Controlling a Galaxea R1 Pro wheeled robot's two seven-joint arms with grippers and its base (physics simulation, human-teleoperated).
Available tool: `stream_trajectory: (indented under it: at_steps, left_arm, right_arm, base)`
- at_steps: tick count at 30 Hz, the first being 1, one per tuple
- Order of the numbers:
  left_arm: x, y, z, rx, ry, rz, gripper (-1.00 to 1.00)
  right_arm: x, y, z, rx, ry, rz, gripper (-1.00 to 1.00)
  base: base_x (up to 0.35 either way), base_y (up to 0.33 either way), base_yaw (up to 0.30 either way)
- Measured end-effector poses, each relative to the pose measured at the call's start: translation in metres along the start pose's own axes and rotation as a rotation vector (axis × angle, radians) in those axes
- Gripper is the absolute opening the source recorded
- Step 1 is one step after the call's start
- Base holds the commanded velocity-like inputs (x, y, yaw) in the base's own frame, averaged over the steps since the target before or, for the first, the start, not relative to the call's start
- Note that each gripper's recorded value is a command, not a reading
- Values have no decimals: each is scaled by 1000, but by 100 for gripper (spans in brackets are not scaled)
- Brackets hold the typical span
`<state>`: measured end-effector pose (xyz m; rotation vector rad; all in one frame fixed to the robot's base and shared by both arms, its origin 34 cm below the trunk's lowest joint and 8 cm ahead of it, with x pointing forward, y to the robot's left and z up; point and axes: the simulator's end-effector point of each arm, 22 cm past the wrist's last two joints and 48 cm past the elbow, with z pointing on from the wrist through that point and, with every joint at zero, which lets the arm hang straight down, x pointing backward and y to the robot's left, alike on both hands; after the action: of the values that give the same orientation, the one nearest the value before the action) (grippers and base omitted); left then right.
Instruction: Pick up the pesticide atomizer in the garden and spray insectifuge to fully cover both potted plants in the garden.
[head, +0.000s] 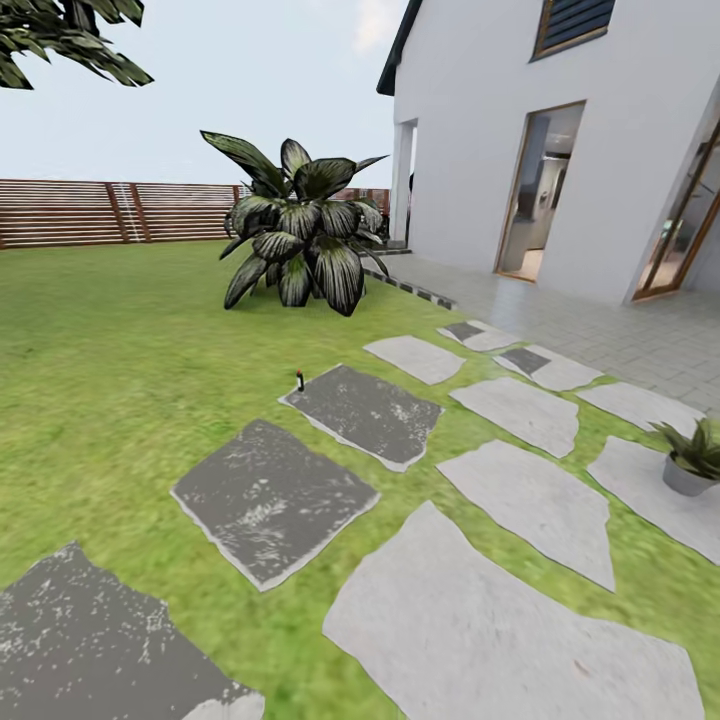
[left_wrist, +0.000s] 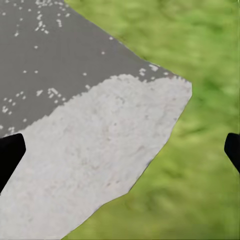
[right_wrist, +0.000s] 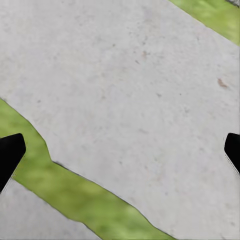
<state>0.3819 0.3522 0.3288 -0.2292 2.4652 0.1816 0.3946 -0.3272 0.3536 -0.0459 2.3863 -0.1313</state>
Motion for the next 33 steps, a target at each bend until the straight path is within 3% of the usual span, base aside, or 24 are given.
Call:
stream_trajectory:
  at_steps: [33]
  left_arm:
    - [1,0,0,-1,3,-1,100]
  right_arm:
    - [0,0,0,-2,0,-1,100]
  base:
    - [339,0,0]
